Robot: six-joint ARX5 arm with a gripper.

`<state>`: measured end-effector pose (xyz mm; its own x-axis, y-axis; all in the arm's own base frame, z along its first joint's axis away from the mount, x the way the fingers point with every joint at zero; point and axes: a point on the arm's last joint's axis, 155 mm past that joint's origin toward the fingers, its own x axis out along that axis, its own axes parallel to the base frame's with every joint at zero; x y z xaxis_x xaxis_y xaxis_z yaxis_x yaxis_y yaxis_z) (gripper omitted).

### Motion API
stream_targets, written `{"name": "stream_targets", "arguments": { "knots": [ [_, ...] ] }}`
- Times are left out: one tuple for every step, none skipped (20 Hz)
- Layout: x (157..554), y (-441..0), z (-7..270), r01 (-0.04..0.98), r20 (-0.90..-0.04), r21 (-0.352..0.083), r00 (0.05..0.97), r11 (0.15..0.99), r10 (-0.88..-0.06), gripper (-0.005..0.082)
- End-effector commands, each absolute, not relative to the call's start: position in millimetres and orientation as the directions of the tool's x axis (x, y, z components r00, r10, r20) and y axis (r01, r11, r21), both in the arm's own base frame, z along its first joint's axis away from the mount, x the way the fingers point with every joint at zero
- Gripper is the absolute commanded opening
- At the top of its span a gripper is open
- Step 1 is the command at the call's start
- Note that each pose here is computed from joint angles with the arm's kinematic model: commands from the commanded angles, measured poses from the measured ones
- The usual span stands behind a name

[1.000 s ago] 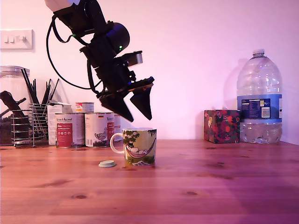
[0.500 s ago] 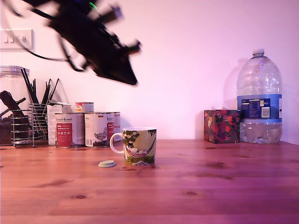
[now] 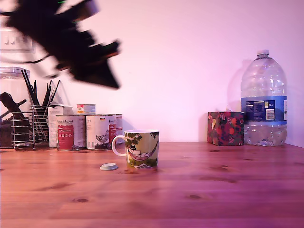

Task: Pick up the coffee capsules from the table one by one and drop them inside the nearest coffee cup

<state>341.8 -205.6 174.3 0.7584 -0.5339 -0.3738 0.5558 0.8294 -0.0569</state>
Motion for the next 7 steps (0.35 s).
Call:
{"name": "stream_targets", "arguments": {
  "knots": [
    [333.0,-197.5,169.3,0.542,-0.371,-0.067,0.766,0.837,-0.526,-0.0024],
    [327.3,-194.4,167.6,0.540,-0.368,-0.073,0.767,0.838,-0.526,-0.0024],
    [323.2,-191.7,166.3,0.533,-0.368,-0.084,0.769,0.842,-0.523,-0.0024],
    [320.2,-190.2,165.0,0.531,-0.374,-0.090,0.766,0.843,-0.523,-0.0024],
    [318.7,-189.5,165.2,0.530,-0.376,-0.091,0.765,0.843,-0.522,-0.0024],
    [318.3,-189.2,167.1,0.531,-0.372,-0.090,0.767,0.843,-0.523,-0.0024],
    [318.4,-189.3,168.0,0.531,-0.369,-0.090,0.768,0.842,-0.523,-0.0024]
  ]
}}
